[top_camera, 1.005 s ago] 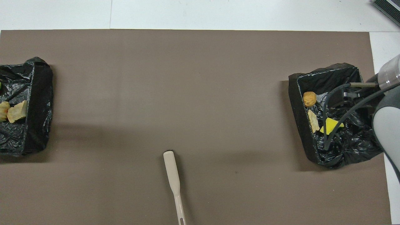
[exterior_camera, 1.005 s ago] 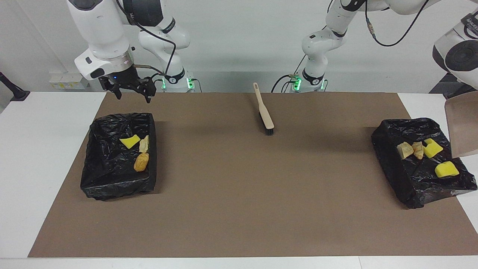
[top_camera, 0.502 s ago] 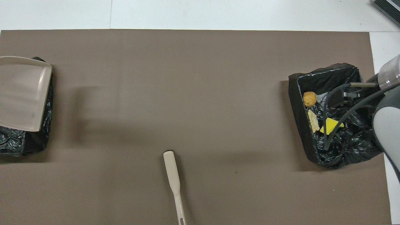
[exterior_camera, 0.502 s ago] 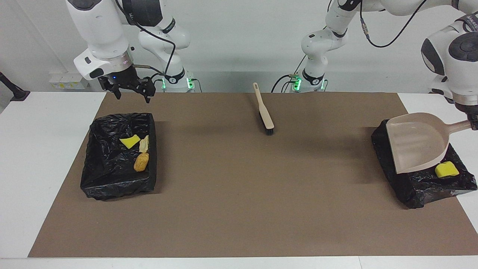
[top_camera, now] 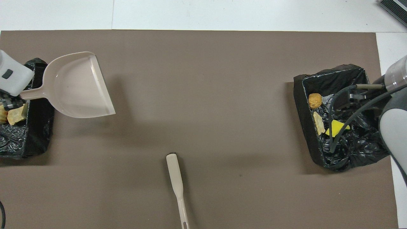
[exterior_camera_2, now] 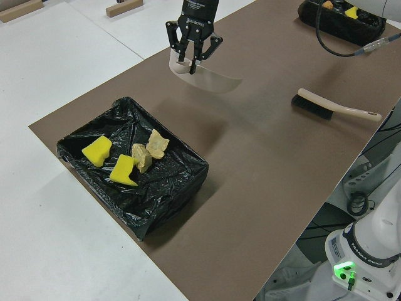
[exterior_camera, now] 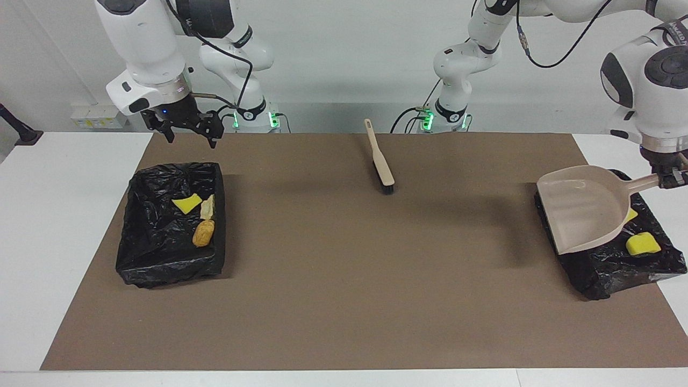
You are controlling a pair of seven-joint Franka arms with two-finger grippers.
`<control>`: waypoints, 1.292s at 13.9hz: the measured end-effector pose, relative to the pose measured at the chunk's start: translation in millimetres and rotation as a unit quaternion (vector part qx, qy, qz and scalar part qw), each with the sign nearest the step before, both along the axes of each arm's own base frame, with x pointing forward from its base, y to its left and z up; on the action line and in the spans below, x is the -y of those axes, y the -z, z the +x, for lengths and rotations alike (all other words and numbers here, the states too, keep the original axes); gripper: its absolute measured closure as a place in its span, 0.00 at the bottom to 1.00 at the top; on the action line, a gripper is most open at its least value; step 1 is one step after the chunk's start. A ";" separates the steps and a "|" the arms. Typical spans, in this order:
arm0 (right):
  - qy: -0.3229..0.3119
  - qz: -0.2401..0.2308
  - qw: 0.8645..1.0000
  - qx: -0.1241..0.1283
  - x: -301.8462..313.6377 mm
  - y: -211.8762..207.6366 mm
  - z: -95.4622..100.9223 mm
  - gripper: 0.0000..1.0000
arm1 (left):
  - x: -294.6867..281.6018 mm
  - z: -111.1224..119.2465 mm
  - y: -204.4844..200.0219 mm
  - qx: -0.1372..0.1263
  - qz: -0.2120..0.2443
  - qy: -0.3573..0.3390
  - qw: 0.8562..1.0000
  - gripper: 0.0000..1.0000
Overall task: Sweep and dump trash in bin
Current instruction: 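Bring the empty dustpan back from the bin with the left gripper, then lower the dustpan onto the table center and open the left gripper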
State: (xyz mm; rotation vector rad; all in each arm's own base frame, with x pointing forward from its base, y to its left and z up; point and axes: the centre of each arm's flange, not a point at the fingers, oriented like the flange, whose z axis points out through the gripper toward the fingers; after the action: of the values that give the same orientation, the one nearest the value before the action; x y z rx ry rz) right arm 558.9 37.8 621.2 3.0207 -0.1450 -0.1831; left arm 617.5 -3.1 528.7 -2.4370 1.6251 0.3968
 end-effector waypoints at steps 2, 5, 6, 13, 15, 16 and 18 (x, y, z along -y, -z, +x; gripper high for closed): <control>0.000 0.000 1.000 0.000 0.0 0.0 0.0 0.00 | 29.0 -3.9 12.0 0.007 -0.018 -0.063 0.998 0.69; 0.000 0.000 1.000 0.000 0.0 0.0 0.0 0.00 | 92.9 -15.9 31.4 0.014 -0.026 -0.149 0.988 0.69; 0.000 0.000 1.000 0.000 0.0 0.0 0.0 0.00 | 120.0 -23.1 38.8 0.013 -0.027 -0.175 0.984 0.69; 0.000 0.000 1.000 0.000 0.0 0.0 0.0 0.00 | 265.0 -65.4 91.6 0.057 -0.070 -0.341 0.936 0.69; 0.000 0.000 1.000 0.000 0.0 0.0 0.0 0.00 | 283.1 -69.6 110.9 0.064 -0.084 -0.380 0.919 0.69; 0.000 0.000 1.000 0.000 0.0 0.0 0.0 0.00 | 289.9 -69.0 120.6 0.069 -0.094 -0.401 0.909 0.69; 0.000 0.000 1.000 0.000 0.0 0.0 0.0 0.00 | 303.4 -69.6 138.7 0.081 -0.112 -0.434 0.890 0.69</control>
State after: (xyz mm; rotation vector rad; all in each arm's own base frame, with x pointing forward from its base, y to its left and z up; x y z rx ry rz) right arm 558.9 37.8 621.2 3.0208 -0.1450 -0.1830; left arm 547.9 -306.6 390.0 -3.1551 0.4414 0.1006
